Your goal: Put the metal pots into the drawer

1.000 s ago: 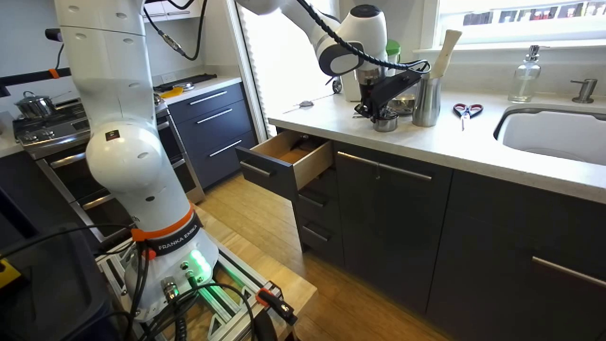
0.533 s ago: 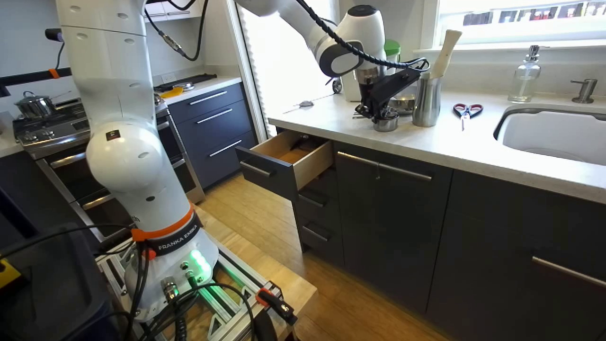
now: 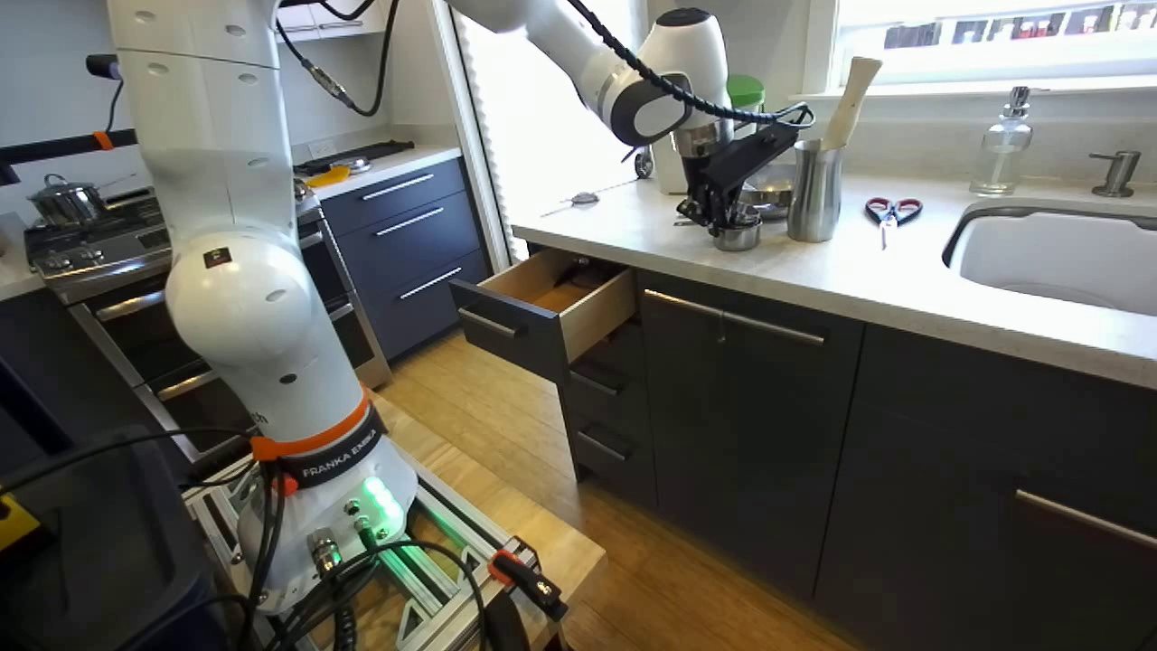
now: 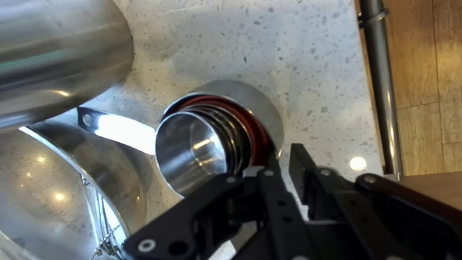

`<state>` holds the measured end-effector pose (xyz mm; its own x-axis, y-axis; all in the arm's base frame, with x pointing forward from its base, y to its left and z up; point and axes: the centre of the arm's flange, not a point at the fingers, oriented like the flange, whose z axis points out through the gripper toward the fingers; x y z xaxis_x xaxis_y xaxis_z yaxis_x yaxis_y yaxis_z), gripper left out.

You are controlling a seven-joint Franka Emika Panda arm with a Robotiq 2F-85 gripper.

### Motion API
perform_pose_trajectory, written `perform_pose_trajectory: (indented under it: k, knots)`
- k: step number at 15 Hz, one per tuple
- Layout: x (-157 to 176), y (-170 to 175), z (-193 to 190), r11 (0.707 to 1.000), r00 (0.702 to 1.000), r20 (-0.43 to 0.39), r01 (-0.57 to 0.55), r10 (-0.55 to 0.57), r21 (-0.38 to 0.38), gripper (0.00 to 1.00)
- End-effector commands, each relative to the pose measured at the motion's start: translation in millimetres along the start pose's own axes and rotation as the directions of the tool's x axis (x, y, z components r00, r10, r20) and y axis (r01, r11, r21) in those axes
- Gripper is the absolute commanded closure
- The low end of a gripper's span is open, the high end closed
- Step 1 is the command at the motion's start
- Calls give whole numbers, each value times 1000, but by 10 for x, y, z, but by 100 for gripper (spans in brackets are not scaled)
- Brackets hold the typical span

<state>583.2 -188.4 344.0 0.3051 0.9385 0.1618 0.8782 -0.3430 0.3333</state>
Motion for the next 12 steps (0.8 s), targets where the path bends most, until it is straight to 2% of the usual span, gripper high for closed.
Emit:
perform_pose_trajectory:
  k: [1, 4, 6, 7, 12]
  knots:
    - [27, -45, 158, 1000, 999, 41, 15, -16, 26, 82]
    - [51, -47, 175, 999, 998, 55, 25, -27, 31, 86]
    - [61, -44, 170, 999, 998, 60, 27, -29, 31, 97]
    - [64, -39, 167, 999, 998, 63, 29, -30, 30, 100]
    - [73, -39, 153, 999, 997, 70, 31, -33, 31, 99]
